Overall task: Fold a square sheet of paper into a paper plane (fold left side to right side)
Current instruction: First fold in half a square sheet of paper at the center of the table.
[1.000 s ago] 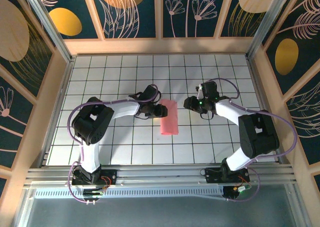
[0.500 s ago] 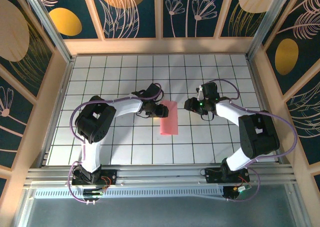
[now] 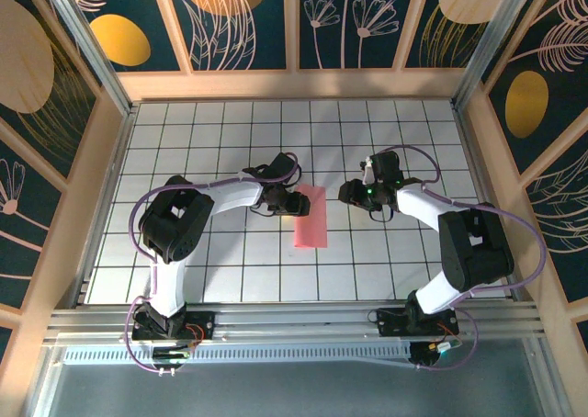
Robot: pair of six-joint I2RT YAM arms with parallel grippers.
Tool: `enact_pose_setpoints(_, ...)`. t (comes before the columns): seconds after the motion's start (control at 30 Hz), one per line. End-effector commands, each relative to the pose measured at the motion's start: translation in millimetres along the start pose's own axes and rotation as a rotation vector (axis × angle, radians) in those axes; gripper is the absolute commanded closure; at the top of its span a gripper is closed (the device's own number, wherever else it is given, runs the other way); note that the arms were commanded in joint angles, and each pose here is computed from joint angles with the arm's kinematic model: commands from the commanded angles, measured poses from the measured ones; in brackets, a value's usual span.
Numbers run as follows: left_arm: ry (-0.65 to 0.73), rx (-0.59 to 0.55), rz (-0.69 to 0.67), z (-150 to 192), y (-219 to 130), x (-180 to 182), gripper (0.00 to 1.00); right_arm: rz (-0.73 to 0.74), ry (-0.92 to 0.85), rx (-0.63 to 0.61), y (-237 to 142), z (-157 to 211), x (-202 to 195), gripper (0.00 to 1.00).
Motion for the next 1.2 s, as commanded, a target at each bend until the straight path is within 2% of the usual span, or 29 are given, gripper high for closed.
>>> enact_pose_setpoints(0.0, -0.022, 0.134, -0.094, 33.2, 26.7, 22.7, 0.52, -0.023, -0.004, 0.004, -4.2, 2.5, 0.9, 0.52)
enact_pose_setpoints(0.67, -0.078, 0.148, -0.07, 37.4, 31.3, 21.0, 0.51, -0.031, 0.002, 0.018, -0.7, 3.3, 1.2, 0.52)
enact_pose_setpoints(1.17, -0.062, 0.179, -0.081, 44.8, 34.7, 21.1, 0.51, -0.035, -0.002, 0.037, 2.8, 6.8, 1.7, 0.52)
Point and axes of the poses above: each hand's point on the last joint's axis, 136 mm out from that joint toward the fingers, its own y axis out along the fingers, its own x axis along the line the jaws close on, z = x × y, the point moved 4 cm from there along -y, back along the fingers, and after that the axes turned 13 degrees about y, right-handed, at the moved point
